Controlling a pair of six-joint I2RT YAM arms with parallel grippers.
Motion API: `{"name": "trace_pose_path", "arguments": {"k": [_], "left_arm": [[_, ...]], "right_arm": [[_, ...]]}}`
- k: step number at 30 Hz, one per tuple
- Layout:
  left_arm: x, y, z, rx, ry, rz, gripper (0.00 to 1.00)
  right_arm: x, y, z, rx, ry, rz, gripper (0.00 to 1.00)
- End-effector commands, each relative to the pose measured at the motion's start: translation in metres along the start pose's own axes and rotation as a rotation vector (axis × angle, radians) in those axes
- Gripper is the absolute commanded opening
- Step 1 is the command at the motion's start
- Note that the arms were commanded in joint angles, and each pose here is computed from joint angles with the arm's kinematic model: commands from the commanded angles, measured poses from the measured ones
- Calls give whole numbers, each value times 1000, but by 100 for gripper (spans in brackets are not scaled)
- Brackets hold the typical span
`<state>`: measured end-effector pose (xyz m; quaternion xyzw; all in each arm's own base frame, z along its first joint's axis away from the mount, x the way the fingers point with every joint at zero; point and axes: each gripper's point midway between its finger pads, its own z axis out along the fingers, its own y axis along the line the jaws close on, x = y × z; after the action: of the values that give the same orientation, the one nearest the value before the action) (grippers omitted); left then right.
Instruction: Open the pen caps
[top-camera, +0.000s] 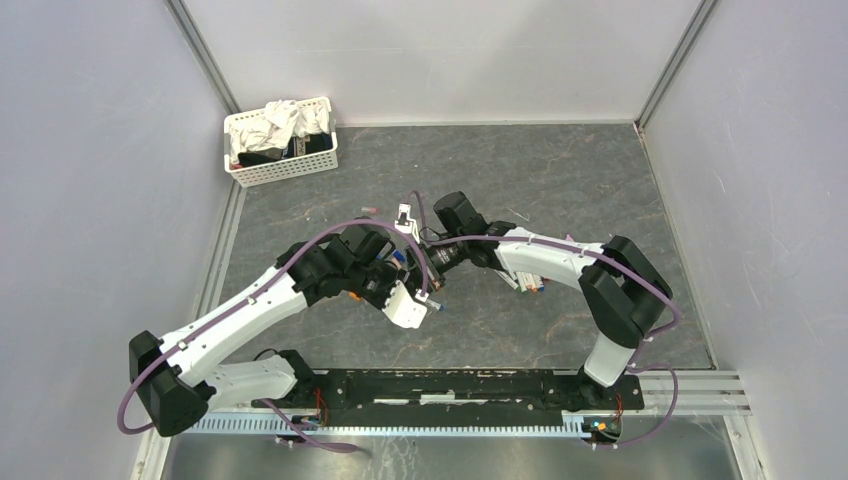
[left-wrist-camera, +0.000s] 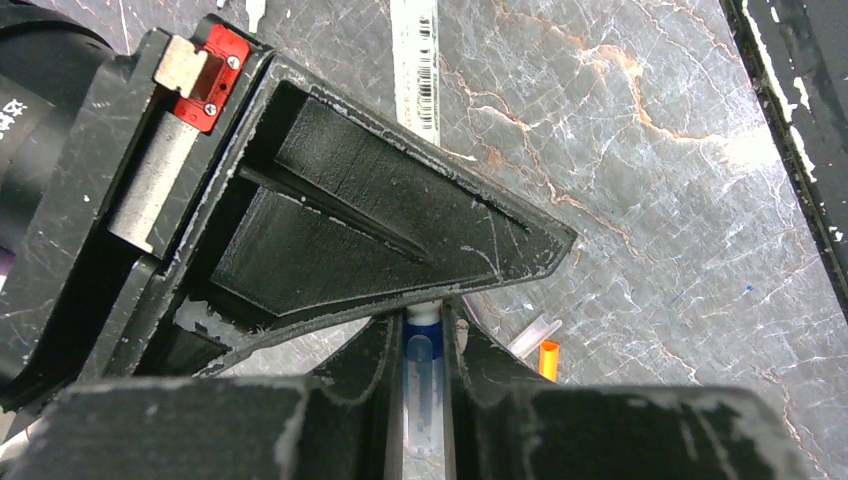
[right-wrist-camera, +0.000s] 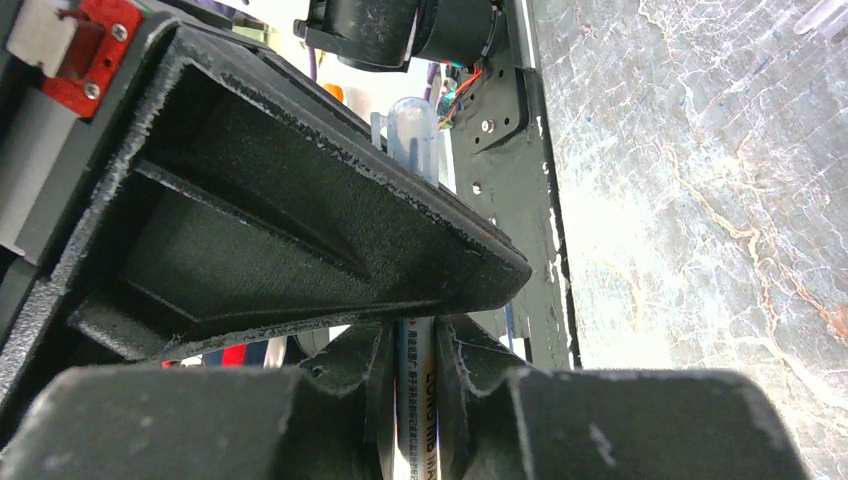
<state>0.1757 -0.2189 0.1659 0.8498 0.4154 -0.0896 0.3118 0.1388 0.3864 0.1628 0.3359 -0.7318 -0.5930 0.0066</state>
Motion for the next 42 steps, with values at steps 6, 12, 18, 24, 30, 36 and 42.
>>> {"name": "trace_pose_path", "arguments": {"k": [6, 12, 18, 24, 30, 36, 42], "left_arm": [[-3, -2, -6, 1, 1, 21, 2], [-11, 1, -7, 11, -31, -6, 2], [-16, -1, -8, 11, -47, 5, 2], [-20, -5, -7, 24, -59, 29, 2], [-20, -1, -4, 27, -53, 52, 2], [91, 11, -70, -74, 241, 47, 2], [105, 11, -74, -32, 214, 47, 2]], "right_arm": [[-10, 9, 0, -4, -10, -55, 14], [-35, 19, 7, -31, -73, -69, 26], [-51, 21, 12, -41, -117, -55, 21], [-66, 14, 15, -12, -172, -28, 0], [-67, -27, 18, 140, -169, 30, 0], [120, -52, -29, 274, 53, 96, 0], [167, -48, -43, 216, -4, 153, 0]]}}
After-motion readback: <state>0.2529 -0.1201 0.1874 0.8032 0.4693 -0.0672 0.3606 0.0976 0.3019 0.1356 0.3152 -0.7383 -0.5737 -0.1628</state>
